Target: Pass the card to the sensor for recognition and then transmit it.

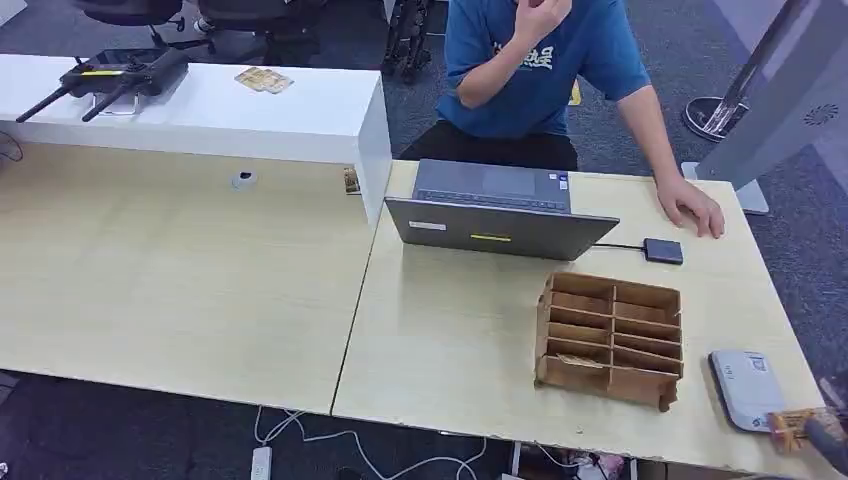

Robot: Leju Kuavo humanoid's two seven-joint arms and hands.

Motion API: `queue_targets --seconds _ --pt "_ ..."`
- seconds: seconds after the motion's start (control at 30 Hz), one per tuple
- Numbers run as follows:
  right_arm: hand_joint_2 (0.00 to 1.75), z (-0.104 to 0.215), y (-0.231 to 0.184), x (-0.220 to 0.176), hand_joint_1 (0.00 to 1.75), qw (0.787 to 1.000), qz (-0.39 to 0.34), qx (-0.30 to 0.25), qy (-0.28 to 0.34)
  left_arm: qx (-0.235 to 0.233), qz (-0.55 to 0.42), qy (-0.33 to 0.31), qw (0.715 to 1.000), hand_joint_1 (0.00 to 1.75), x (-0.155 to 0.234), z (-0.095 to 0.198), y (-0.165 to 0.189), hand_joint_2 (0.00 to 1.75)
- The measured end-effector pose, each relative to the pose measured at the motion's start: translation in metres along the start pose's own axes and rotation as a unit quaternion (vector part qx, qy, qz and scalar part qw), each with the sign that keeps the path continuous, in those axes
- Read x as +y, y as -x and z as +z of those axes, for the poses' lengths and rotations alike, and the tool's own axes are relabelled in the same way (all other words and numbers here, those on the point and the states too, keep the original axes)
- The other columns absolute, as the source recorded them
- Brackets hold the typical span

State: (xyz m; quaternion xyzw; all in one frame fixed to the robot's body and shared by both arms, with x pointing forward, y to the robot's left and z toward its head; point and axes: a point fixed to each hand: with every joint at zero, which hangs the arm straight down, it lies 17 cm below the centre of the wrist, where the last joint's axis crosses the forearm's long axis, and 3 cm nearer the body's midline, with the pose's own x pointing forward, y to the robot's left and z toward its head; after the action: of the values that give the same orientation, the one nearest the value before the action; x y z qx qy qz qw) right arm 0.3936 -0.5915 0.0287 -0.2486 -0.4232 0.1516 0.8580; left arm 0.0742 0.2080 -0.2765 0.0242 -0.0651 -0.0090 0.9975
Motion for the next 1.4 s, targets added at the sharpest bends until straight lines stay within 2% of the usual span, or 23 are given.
queue_targets --seconds 0.13,0.4,0.73,1.0,1.13,1.4 --pt "1.75 0.002 -0.002 -0.004 1.75 1.000 -0.001 -0.006 0.003 0.000 0.000 0.000 1.000 0.00 0.000 0.000 0.000 0.00" --pt "1.75 0.006 -0.050 -0.008 1.75 0.994 -0.005 -0.109 0.031 0.001 0.009 0.001 1.000 0.00 0.000 0.000 0.000 0.00" --pt "1.75 0.017 -0.102 -0.001 1.75 0.982 0.019 -0.184 0.034 -0.003 0.015 0.000 1.000 0.00 0.000 0.000 -0.002 0.00" --pt "1.75 0.020 -0.147 -0.005 1.75 0.957 0.107 -0.233 0.134 -0.003 0.016 0.002 1.000 0.00 0.000 0.000 -0.002 0.00" --pt "1.75 0.021 -0.160 0.005 1.75 0.951 0.117 -0.245 0.146 -0.003 0.016 0.002 1.000 0.00 0.000 0.000 -0.003 0.00" --pt "1.75 0.028 -0.188 0.007 1.75 0.916 0.205 -0.258 0.231 -0.005 0.012 0.005 1.000 0.00 -0.001 0.000 -0.006 0.00"
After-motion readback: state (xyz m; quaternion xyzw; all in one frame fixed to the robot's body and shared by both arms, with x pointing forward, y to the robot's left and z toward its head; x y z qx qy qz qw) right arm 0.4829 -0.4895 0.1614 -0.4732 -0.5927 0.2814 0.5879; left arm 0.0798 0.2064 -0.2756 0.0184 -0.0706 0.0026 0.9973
